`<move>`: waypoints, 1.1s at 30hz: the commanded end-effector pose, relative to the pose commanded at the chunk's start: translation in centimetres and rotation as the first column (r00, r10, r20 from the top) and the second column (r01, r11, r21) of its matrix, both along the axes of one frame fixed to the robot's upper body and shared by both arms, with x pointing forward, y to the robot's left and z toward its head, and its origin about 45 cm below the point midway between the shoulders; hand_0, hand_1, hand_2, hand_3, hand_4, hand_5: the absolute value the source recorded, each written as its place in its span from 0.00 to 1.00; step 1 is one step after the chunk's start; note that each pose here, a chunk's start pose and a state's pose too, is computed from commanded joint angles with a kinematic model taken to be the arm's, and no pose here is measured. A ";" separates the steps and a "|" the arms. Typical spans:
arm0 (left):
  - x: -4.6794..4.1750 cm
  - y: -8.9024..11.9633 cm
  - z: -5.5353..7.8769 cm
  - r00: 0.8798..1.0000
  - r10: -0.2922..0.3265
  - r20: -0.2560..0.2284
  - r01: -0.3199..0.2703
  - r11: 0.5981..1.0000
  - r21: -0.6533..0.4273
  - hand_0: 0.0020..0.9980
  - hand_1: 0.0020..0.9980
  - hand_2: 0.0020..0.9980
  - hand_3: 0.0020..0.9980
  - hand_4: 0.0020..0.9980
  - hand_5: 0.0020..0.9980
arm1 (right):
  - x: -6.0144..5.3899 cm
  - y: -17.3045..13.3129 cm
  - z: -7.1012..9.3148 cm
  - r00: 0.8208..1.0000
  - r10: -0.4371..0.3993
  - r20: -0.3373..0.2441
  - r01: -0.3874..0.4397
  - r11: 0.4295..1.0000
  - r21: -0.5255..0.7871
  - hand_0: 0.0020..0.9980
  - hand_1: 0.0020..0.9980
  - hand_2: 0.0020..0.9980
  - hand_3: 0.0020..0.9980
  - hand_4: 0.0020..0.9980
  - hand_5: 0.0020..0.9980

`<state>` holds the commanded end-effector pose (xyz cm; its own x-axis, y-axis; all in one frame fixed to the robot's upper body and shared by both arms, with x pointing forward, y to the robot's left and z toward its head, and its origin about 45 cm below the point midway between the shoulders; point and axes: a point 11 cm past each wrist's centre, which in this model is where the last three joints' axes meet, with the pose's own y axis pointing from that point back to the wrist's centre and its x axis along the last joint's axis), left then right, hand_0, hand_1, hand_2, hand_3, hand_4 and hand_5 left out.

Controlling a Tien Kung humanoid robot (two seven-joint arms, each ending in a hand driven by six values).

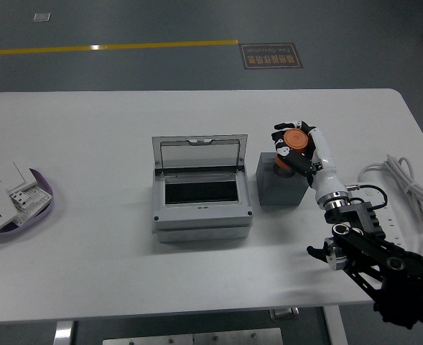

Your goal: Pick up the cylinder from the cube,place it in the box,flap close box

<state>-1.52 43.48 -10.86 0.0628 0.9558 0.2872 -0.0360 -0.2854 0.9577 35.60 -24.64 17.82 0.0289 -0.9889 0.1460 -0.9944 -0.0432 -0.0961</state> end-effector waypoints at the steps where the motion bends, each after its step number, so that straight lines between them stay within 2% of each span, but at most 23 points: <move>1: -0.03 0.0 0.0 1.000 0.000 -0.001 0.000 1.000 0.000 0.59 0.62 0.61 0.64 0.69 0.22 | -0.1 0.1 0.3 1.000 0.002 0.011 -0.001 1.000 -0.006 0.49 0.48 0.41 0.35 0.00 0.00; 4: -0.11 0.0 0.0 1.000 0.001 -0.002 -0.001 1.000 0.000 0.59 0.62 0.61 0.64 0.69 0.22 | -0.6 0.9 1.9 0.998 0.023 0.055 -0.021 0.999 -0.037 0.49 0.48 0.41 0.35 0.00 0.00; 5: -0.12 0.0 0.0 1.000 0.001 -0.003 -0.001 1.000 0.000 0.59 0.62 0.61 0.64 0.69 0.22 | -0.8 1.4 2.4 0.997 0.037 0.064 -0.033 0.998 -0.053 0.35 0.39 0.38 0.27 0.01 0.00; 8: -0.12 -0.1 0.0 1.000 0.001 -0.003 -0.001 1.000 0.000 0.59 0.62 0.61 0.64 0.69 0.22 | -1.4 3.7 4.0 0.990 0.113 0.089 -0.103 0.989 -0.103 0.35 0.39 0.38 0.27 0.01 0.00; 10: -0.10 -0.1 0.0 1.000 0.001 -0.003 -0.001 1.000 -0.001 0.59 0.62 0.61 0.64 0.69 0.22 | -1.9 5.7 5.1 0.977 0.190 0.095 -0.176 0.974 -0.140 0.35 0.39 0.38 0.27 0.01 0.00; 11: -0.09 -0.1 0.0 1.000 0.000 -0.004 0.000 1.000 -0.001 0.60 0.62 0.61 0.64 0.69 0.22 | -2.2 6.8 5.6 0.969 0.227 0.099 -0.209 0.964 -0.163 0.10 0.23 0.32 0.23 0.00 0.00; 15: -0.15 -0.1 -0.1 1.000 -0.001 -0.006 0.001 1.000 -0.001 0.60 0.62 0.61 0.64 0.69 0.22 | -3.2 10.9 7.1 0.924 0.373 0.085 -0.338 0.900 -0.273 0.10 0.23 0.32 0.23 0.00 0.00; 16: -0.17 -0.1 -0.1 1.000 -0.002 -0.007 0.002 1.000 -0.001 0.60 0.62 0.61 0.64 0.69 0.22 | -3.2 11.7 7.1 0.914 0.400 0.070 -0.361 0.880 -0.308 0.10 0.23 0.32 0.23 0.00 0.00; 17: -0.19 -0.1 -0.1 1.000 -0.002 -0.008 0.002 1.000 -0.001 0.60 0.62 0.61 0.64 0.70 0.22 | -3.3 12.5 7.1 0.904 0.426 0.048 -0.383 0.854 -0.351 0.02 0.18 0.30 0.22 0.00 0.00; 21: -0.24 -0.1 0.0 1.000 -0.003 -0.010 0.003 1.000 -0.001 0.60 0.62 0.61 0.64 0.70 0.22 | -3.1 14.6 6.3 0.877 0.477 -0.047 -0.431 0.742 -0.513 0.02 0.18 0.30 0.22 0.00 0.00; 23: -0.24 -0.1 0.0 1.000 -0.003 -0.010 0.003 1.000 0.000 0.60 0.62 0.61 0.64 0.70 0.23 | -2.9 15.2 5.8 0.873 0.479 -0.092 -0.435 0.680 -0.591 0.00 0.17 0.31 0.22 0.00 0.00; 28: -0.16 -0.1 0.0 1.000 -0.006 -0.011 0.006 1.000 0.000 0.60 0.62 0.61 0.64 0.70 0.23 | -2.3 15.8 4.0 0.877 0.439 -0.197 -0.420 0.499 -0.758 0.00 0.17 0.31 0.22 0.00 0.00; 29: -0.17 -0.1 0.0 1.000 -0.006 -0.011 0.006 1.000 0.000 0.60 0.62 0.61 0.64 0.70 0.23 | -2.2 15.8 3.7 0.880 0.424 -0.215 -0.415 0.462 -0.784 0.02 0.20 0.35 0.26 0.00 0.00; 33: -0.42 0.0 0.0 1.000 -0.006 -0.016 0.006 1.000 0.002 0.60 0.62 0.61 0.64 0.70 0.23 | -1.8 15.3 2.4 0.897 0.360 -0.259 -0.388 0.354 -0.851 0.02 0.20 0.35 0.26 0.00 0.00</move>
<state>-1.94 43.48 -10.88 0.0734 0.9548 0.2880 -0.0228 -0.2871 0.9576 33.76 -9.32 20.23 0.3778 -0.2133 0.9010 -0.8542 -0.4558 0.2503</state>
